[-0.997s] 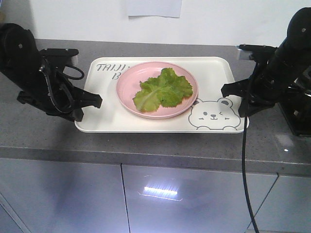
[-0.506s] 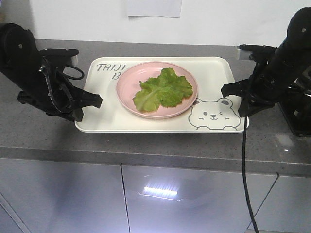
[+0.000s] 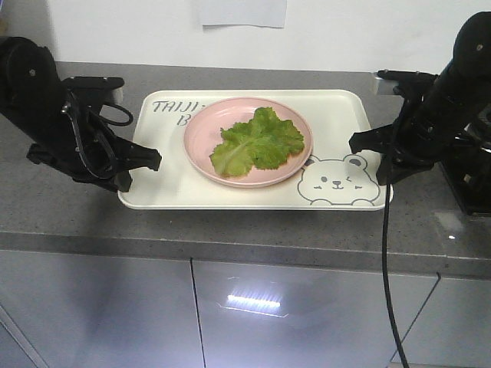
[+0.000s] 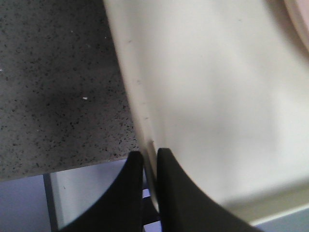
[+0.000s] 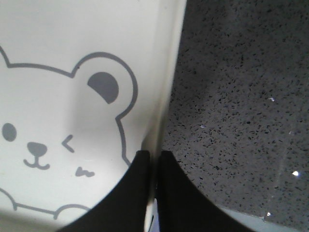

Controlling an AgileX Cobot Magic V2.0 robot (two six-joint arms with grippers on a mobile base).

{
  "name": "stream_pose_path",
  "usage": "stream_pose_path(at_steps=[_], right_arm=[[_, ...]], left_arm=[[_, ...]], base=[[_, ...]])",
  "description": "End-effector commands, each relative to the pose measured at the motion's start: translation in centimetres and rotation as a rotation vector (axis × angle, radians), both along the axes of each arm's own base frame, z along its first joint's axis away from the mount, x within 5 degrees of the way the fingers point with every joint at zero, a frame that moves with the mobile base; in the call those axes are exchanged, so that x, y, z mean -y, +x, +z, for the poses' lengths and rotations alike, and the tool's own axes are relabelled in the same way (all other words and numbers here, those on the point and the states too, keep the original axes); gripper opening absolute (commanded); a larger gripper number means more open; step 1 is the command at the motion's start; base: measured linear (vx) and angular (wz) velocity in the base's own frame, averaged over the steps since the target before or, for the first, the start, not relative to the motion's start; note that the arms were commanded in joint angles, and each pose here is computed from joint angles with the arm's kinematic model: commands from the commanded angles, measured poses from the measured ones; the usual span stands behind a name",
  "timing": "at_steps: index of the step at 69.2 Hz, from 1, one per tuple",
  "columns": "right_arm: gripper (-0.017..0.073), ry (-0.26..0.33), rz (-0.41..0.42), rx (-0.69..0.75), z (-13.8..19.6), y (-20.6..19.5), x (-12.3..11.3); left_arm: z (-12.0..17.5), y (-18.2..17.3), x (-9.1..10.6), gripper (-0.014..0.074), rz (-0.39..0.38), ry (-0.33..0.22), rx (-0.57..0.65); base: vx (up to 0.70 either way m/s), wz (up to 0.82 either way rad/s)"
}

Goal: Transfer vegetables to tray and serve
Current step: 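Keep clamping the tray edges with both grippers while the base adjusts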

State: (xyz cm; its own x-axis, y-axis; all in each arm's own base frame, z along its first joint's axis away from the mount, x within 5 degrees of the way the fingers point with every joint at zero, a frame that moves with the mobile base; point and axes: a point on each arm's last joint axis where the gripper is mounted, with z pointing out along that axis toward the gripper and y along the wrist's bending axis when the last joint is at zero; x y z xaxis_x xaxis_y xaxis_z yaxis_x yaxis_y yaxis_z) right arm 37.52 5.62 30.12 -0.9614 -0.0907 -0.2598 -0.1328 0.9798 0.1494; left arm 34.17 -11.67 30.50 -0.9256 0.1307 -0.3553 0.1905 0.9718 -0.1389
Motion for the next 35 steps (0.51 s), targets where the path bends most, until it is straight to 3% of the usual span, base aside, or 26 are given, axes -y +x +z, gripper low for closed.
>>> stream_pose_path(at_steps=[1,35], right_arm=[[-0.0004,0.117,0.038,0.138,3.63,-0.73,-1.46],[-0.0004,0.117,0.038,0.138,3.63,-0.73,-1.46]], left_arm=[[3.71,-0.84,1.63,-0.0006,-0.038,-0.146,0.134],[3.71,-0.84,1.63,-0.0006,-0.038,-0.146,0.134]], base=[[0.00,0.00],[0.00,0.00]])
